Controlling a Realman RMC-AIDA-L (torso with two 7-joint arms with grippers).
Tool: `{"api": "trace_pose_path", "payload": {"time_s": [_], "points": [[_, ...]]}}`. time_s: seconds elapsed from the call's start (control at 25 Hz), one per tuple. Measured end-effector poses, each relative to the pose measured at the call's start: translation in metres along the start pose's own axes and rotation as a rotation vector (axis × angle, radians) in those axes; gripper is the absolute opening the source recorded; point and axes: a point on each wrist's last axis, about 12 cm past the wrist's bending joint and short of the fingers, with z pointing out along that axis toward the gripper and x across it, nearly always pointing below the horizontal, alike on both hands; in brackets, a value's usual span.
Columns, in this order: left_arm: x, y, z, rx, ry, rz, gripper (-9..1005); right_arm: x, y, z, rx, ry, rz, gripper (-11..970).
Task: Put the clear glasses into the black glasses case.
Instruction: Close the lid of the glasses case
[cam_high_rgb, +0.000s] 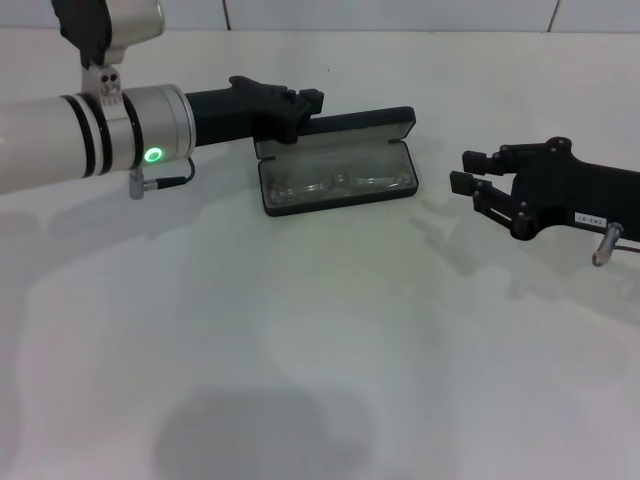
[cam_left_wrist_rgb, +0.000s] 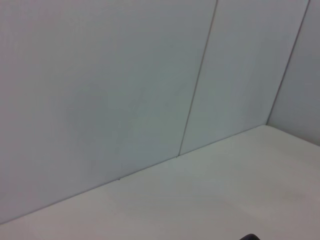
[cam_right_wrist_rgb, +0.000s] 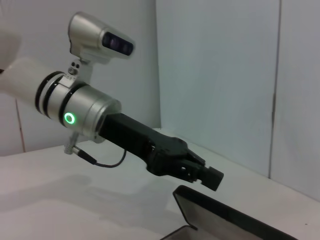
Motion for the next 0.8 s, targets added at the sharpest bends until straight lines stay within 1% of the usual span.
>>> {"api": "trace_pose_path", "payload": {"time_s": [0.48, 0.8], "points": [[-0.001, 0.003, -0.0026, -0.02, -0.032, -0.032, 39, -0.0042, -0.0002, 0.0059, -0.015, -0.006, -0.008, 224], [0.0036, 0.0056, 0.0002, -0.05, 0.001, -0.032, 39, -0.0011, 0.0008, 0.0084, -0.023, 0.001, 0.004, 224]]}}
